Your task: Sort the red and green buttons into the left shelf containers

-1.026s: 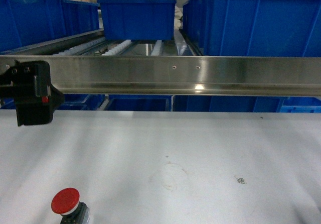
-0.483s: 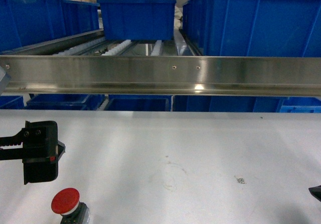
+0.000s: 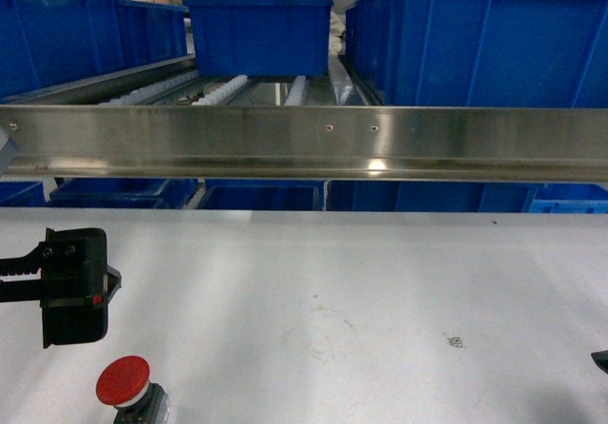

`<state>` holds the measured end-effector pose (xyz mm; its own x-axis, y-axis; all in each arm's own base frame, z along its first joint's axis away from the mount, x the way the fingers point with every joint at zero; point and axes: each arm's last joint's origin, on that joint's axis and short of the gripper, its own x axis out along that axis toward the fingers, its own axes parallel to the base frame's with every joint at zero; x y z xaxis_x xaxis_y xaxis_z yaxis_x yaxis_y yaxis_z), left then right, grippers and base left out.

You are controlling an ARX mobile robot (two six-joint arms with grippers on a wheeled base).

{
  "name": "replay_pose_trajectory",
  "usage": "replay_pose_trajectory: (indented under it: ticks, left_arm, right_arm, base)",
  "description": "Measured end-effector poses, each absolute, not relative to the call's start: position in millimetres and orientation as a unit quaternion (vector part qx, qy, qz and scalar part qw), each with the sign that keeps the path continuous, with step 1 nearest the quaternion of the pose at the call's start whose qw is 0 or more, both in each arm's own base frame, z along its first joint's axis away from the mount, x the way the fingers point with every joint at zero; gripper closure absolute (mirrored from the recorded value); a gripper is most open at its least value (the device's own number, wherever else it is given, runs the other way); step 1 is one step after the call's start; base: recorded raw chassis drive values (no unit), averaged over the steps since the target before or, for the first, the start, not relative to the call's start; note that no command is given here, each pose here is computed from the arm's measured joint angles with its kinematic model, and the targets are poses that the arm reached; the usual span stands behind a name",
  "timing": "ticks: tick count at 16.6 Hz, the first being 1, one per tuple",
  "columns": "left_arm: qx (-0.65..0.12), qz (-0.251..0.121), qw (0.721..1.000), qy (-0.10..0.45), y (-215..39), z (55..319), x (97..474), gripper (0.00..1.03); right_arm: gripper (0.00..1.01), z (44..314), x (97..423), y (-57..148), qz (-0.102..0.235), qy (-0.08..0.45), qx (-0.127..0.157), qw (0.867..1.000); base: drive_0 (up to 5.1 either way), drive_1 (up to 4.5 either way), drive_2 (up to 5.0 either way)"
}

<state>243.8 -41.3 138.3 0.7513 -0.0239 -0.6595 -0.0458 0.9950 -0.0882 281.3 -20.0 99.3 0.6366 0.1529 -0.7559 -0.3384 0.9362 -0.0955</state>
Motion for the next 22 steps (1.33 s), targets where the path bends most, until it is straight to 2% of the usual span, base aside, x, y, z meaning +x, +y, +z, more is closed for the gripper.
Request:
replay_pose_trajectory:
  ticks: [4, 6, 7, 8, 10, 15, 17, 18, 20, 22]
  left_arm:
    - [-0.047, 0.005, 0.935, 0.352, -41, 138, 244, 0.05]
    - [-0.046, 0.005, 0.935, 0.353, -41, 138, 244, 0.05]
    - [-0.046, 0.005, 0.935, 0.352, -41, 138, 244, 0.05]
    - [-0.046, 0.005, 0.935, 0.352, -41, 138, 244, 0.05]
    - [-0.046, 0.005, 0.935, 0.353, -41, 138, 244, 0.05]
    - [-0.046, 0.005, 0.935, 0.352, -41, 138, 244, 0.05]
    - [-0.046, 0.005, 0.935, 0.352, -41, 138, 244, 0.05]
    - [-0.046, 0.005, 0.935, 0.353, -41, 138, 244, 0.05]
    - [-0.046, 0.005, 0.935, 0.352, -41, 138, 244, 0.05]
    - [-0.046, 0.005, 0.935, 0.353, -41, 138, 244, 0.05]
  right_arm:
    - [0.03, 99, 281, -20, 0.137, 0.404, -0.115, 0.897]
    - [0.03, 98, 280, -20, 0.136, 0.395, -0.127, 0.9]
    - [0.03, 93, 276, -18, 0.139, 0.405, -0.129, 0.895]
    - [0.03, 78, 271, -14, 0.138, 0.427, -0.133, 0.884]
    - [0.03, 76, 272, -11, 0.138, 0.441, -0.128, 0.878]
    - [0.03, 82, 283, -16, 0.113, 0.433, -0.123, 0.886]
    - [0.03, 81, 285, -18, 0.104, 0.435, -0.124, 0.886]
    - [0.03, 79, 285, -18, 0.101, 0.442, -0.124, 0.883]
    - [0.03, 53, 278, -13, 0.1, 0.471, -0.123, 0.868]
    - [0.03, 55, 285, -5, 0.097, 0.45, -0.113, 0.88]
  base:
    - [0.0, 0.0, 0.0]
    - [0.0, 0.0, 0.0]
    - [0.0, 0.0, 0.0]
    - [0.0, 0.0, 0.0]
    - [0.0, 0.0, 0.0]
    - [0.0, 0.0, 0.0]
    - [0.0, 0.0, 0.0]
    - [0.0, 0.0, 0.0]
    - [0.0, 0.0, 0.0]
    - [0.0, 0.0, 0.0]
